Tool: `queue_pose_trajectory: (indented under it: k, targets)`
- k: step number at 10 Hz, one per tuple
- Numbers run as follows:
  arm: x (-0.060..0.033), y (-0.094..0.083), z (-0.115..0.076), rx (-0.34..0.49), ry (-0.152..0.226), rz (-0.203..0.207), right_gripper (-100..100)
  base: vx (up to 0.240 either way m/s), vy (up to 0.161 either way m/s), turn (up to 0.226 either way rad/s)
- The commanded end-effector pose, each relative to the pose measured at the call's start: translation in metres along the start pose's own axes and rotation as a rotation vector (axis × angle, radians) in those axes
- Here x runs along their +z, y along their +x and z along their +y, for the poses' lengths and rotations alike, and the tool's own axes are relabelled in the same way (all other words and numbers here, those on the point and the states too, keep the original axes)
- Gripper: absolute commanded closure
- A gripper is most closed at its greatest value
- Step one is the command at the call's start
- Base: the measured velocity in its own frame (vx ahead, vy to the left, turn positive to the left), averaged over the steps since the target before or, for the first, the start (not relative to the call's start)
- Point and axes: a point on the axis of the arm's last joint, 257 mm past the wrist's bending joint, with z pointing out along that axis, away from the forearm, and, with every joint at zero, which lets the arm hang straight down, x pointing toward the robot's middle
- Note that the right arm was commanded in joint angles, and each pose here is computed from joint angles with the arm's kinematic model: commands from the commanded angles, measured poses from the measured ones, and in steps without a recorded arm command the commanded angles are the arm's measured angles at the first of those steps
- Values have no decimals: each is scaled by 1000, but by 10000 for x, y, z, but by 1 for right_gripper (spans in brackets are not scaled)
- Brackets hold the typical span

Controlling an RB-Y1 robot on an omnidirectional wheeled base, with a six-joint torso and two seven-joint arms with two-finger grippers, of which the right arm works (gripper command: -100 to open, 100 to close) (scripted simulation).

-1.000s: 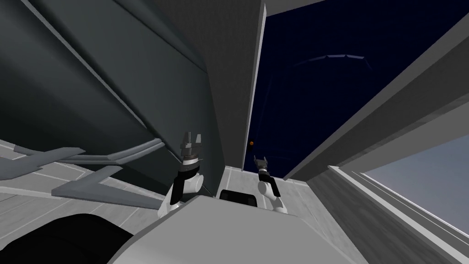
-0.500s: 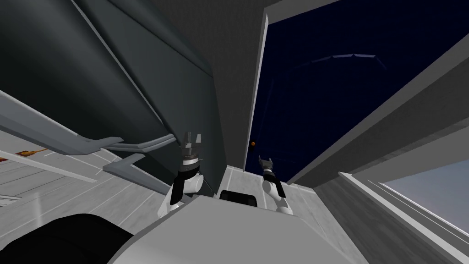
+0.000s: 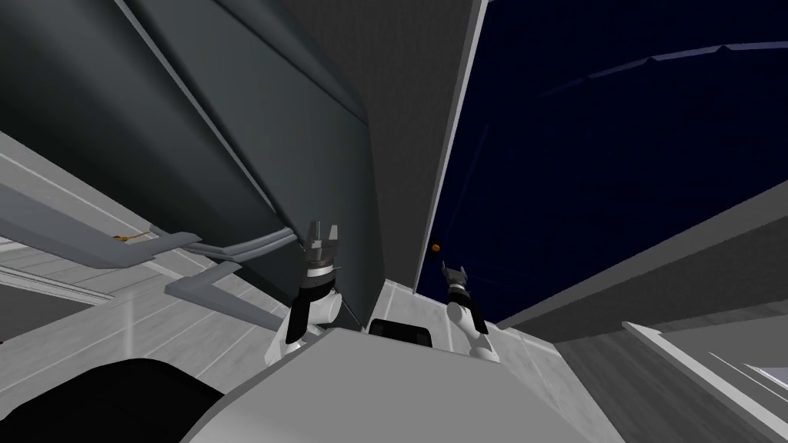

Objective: Pull the door open

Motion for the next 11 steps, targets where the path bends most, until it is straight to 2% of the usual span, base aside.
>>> queue_pose_trajectory:
  k: [1,5,6,7,8,11]
  targets:
    - [31,21,114,6,-27,1,-100,176,7,235]
    - [56,47,296,26,-72,7,-100,196,4,208]
    - [59,53,320,30,-79,8,-100,145,20,74]
    - [18,-14,293,27,-71,-7,-100,-19,-33,-3]
    - [18,-14,293,27,-71,-7,100,-35,-10,-3]
    - [18,-14,293,27,-71,-7,100,-5,2,3]
